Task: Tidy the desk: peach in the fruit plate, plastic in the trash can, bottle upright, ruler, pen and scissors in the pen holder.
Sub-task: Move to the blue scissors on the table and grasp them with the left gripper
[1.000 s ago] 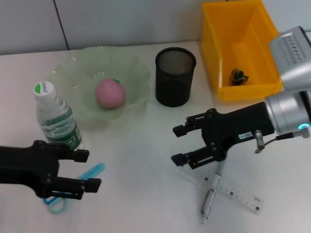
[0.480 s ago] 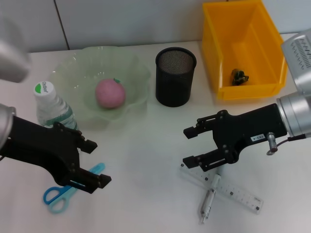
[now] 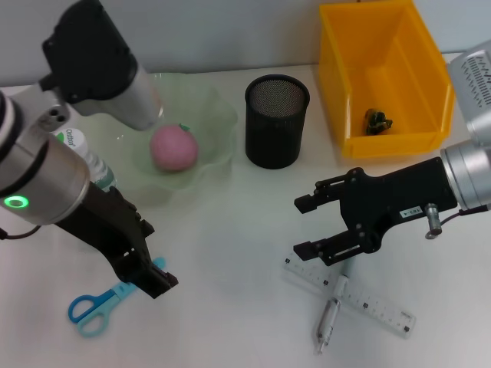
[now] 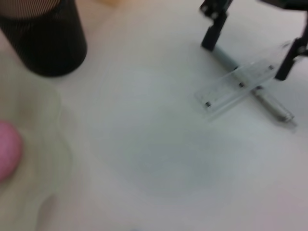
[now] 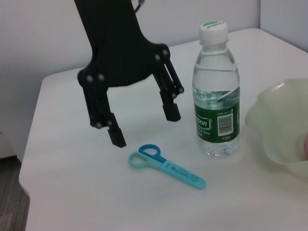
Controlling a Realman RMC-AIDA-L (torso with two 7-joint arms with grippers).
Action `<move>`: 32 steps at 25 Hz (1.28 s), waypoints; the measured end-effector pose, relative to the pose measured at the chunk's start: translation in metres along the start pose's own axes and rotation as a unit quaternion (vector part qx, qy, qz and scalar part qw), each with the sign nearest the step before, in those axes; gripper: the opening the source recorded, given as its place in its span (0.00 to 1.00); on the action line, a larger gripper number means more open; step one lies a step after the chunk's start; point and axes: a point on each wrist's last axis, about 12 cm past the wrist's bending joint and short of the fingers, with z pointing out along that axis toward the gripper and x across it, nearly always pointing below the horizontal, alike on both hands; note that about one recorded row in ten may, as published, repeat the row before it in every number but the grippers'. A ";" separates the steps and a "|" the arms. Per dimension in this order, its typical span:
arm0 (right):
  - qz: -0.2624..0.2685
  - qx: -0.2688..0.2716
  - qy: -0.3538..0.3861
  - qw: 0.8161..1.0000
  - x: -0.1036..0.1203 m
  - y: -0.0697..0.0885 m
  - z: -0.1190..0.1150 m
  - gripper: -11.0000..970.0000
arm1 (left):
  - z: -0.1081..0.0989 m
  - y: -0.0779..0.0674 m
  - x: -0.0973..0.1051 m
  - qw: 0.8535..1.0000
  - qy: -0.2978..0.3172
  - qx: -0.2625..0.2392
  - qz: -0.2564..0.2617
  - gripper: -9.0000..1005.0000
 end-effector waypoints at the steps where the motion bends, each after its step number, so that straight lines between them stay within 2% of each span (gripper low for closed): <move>1: 0.000 0.000 0.000 1.000 0.000 0.000 0.000 0.78 | 0.000 0.000 0.000 1.000 0.000 0.000 0.000 0.81; 9: -0.007 0.002 0.008 1.000 -0.004 -0.003 0.003 0.78 | 0.017 0.005 -0.006 0.999 0.032 0.007 -0.020 0.81; 19: -0.008 0.000 0.011 1.000 -0.005 -0.003 0.005 0.78 | 0.020 0.007 -0.007 0.999 0.038 0.010 -0.030 0.81; 32: -0.010 -0.003 0.025 1.000 -0.007 -0.005 0.008 0.78 | 0.034 0.011 -0.003 0.998 0.058 0.024 0.001 0.81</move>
